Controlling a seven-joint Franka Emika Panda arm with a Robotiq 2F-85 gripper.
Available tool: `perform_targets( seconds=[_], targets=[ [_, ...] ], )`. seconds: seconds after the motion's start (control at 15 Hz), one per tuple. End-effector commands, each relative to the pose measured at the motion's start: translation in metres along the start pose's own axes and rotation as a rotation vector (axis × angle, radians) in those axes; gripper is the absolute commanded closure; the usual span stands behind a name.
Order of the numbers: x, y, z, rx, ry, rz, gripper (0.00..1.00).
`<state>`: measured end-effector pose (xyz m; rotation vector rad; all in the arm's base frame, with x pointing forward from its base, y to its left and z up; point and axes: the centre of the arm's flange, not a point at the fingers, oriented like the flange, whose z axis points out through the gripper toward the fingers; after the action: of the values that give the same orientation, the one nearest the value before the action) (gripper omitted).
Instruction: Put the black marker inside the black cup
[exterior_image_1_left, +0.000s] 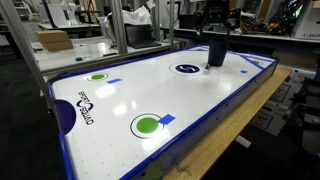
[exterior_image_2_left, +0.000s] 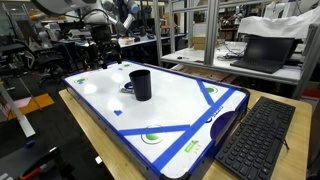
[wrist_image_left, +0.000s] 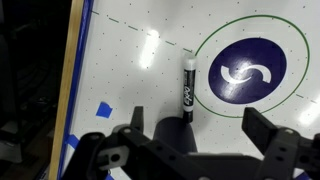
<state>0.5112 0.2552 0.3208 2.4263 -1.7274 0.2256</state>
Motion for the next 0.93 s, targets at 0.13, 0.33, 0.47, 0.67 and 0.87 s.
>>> perform_targets(
  seconds=[0.13, 0.33, 0.47, 0.67, 0.87],
  targets=[
    [-0.003, -0.001, 0.004, 0.007, 0.014, -0.011, 0.0],
    [-0.011, 0.003, 0.023, 0.037, 0.031, -0.04, 0.0],
    [-0.011, 0.006, 0.038, 0.08, 0.041, -0.066, 0.0],
    [-0.001, 0.007, 0.067, 0.132, 0.047, -0.05, 0.0],
    [0.008, 0.007, 0.091, 0.16, 0.022, -0.029, 0.0]
  ],
)
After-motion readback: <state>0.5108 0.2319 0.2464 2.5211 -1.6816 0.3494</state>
